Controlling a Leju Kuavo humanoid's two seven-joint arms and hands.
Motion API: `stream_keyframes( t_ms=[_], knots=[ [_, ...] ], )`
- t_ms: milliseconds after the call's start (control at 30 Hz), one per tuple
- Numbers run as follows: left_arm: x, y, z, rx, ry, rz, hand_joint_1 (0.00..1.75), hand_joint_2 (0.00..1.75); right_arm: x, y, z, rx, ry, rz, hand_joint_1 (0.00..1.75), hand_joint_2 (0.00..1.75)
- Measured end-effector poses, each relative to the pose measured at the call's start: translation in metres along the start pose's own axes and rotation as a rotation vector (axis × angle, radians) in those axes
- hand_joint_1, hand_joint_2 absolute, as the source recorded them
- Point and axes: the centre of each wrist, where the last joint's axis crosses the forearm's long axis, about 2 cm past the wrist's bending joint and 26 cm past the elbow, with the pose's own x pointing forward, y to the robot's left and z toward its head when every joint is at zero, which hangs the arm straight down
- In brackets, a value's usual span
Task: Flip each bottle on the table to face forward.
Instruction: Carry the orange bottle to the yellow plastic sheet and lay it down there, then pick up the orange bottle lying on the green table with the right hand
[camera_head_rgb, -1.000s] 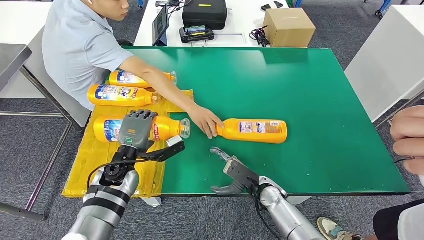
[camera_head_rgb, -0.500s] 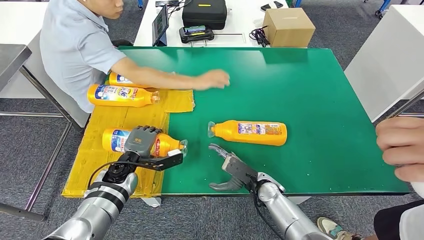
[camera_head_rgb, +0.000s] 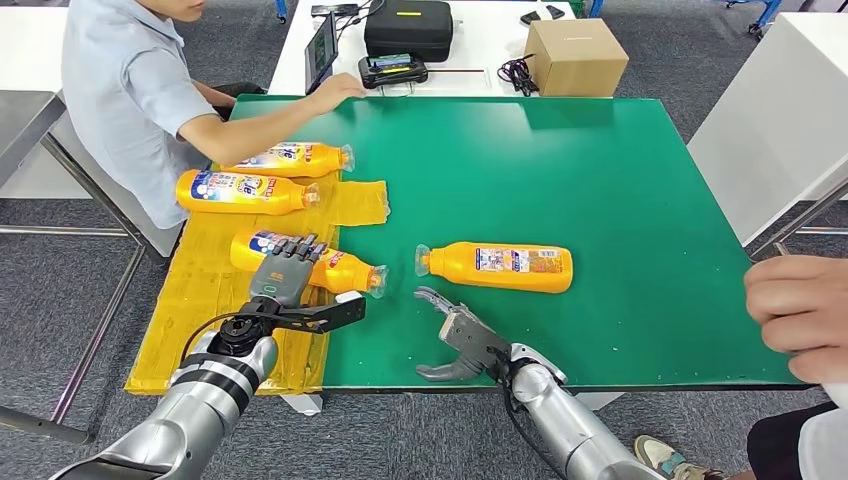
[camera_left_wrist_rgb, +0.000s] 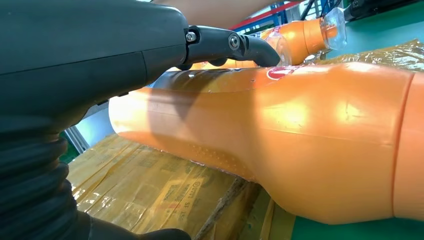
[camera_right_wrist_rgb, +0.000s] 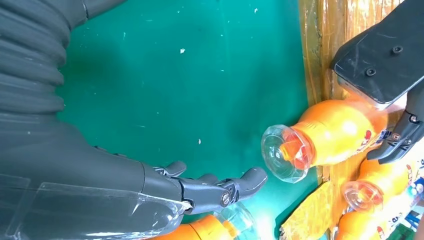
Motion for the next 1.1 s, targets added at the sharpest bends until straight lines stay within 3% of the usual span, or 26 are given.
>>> stream_keyframes(
  t_ms=[400, 700, 867, 1100],
  knots=[
    [-0.001, 0.000, -0.003, -0.038, -0.008, -0.003, 0.00, 1.75, 0.002, -0.003, -0.002, 0.000, -0.004, 0.020, 0.00, 1.75],
    [0.008, -0.001, 0.003, 0.035, -0.041, -0.009, 0.00, 1.75, -0.001, 0.000, 0.002, -0.022, 0.012, 0.051, 0.00, 1.75],
    [0.024, 0.003, 0.019, 0.105, -0.034, -0.030, 0.00, 1.75, -0.003, 0.009, 0.015, -0.060, 0.035, 0.093, 0.00, 1.75],
    [0.045, 0.033, 0.049, 0.308, -0.057, -0.054, 0.00, 1.75, -0.002, 0.018, 0.040, -0.120, 0.051, 0.128, 0.00, 1.75]
  ],
)
